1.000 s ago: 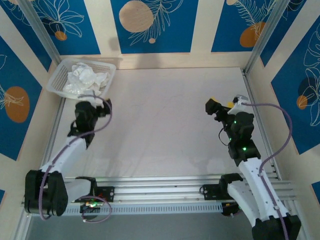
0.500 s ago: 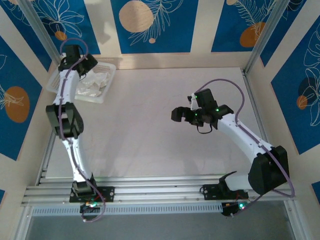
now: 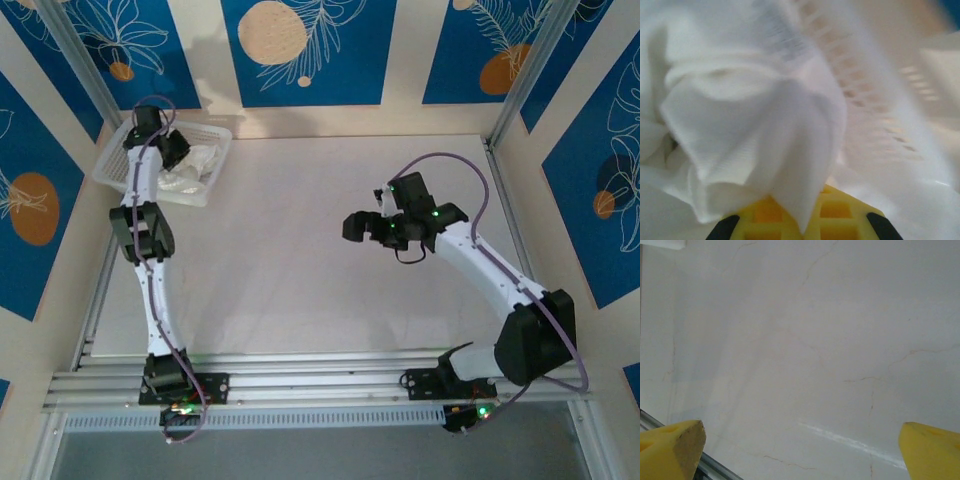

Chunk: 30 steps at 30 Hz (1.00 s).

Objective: Fold the inside-out t-shirt

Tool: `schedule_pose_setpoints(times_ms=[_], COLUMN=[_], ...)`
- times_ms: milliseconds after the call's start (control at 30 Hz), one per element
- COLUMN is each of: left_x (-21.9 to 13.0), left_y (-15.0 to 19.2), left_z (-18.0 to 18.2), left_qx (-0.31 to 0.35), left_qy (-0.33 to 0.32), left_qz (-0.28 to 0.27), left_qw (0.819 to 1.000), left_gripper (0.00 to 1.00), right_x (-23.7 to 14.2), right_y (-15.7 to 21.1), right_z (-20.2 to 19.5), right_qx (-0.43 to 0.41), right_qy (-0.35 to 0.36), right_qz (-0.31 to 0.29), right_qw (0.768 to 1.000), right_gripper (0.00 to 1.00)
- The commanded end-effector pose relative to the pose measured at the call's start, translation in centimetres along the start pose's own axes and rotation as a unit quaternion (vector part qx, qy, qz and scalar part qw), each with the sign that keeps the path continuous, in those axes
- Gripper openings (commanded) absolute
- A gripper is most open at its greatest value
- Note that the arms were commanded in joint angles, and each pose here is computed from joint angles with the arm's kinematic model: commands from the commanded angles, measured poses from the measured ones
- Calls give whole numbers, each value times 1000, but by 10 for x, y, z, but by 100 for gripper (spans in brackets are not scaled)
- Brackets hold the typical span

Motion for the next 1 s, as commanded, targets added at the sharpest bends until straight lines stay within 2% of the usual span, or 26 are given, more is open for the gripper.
schedule_pose_setpoints(times_ms=[0, 67, 200, 267, 333, 400, 500, 667, 767, 833, 900, 967], left_x=[-190, -254, -363, -394, -401, -392, -353, -269, -230, -219, -217, -215], left_y=[-17, -2, 37, 60, 80, 100, 138, 204, 232, 238, 241, 245], left_z=[-143, -178, -223, -236, -240, -238, -229, -178, -126, -93, -64, -33], left_qx=[73, 100, 164, 182, 187, 192, 213, 213, 202, 201, 210, 214], left_qy=[176, 224, 286, 315, 326, 321, 300, 230, 163, 118, 80, 37], left_qz=[-93, -116, -175, -173, -152, -123, -77, 20, 58, 54, 44, 41], left_qw=[977, 962, 928, 915, 914, 919, 927, 949, 964, 971, 973, 975], left_gripper=[0, 0, 0, 0, 0, 0, 0, 1, 29, 41, 50, 52], right_x=[-27, -36, -51, -58, -63, -66, -67, -58, -48, -40, -31, -18], right_y=[-8, -11, -12, -11, -9, -8, -5, 1, 8, 11, 13, 12], right_z=[3, 2, 0, -1, -2, -4, -8, -16, -22, -25, -24, -14], right_qx=[-21, -18, 0, 8, 14, 20, 29, 49, 51, 47, 28, -10], right_qy=[12, 16, 13, 2, -5, -7, -7, -10, 4, 14, 29, 38], right_qz=[-46, -73, -131, -157, -172, -178, -169, -129, -90, -67, -44, -20], right_qw=[999, 997, 991, 988, 985, 984, 985, 990, 995, 997, 998, 999], right_gripper=[99, 99, 99, 99, 99, 99, 99, 99, 99, 99, 99, 99])
Point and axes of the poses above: each hand's point on the last joint's axis, 136 mm out from that joint toward the fingers, its own x axis out along the fingers, its own z axis along the line the jaws close on, y = z × x, the point moved 2 cm from there along -x, back along the fingers, and after that the axes turned 14 degrees about -x, right-handed, at the moved point
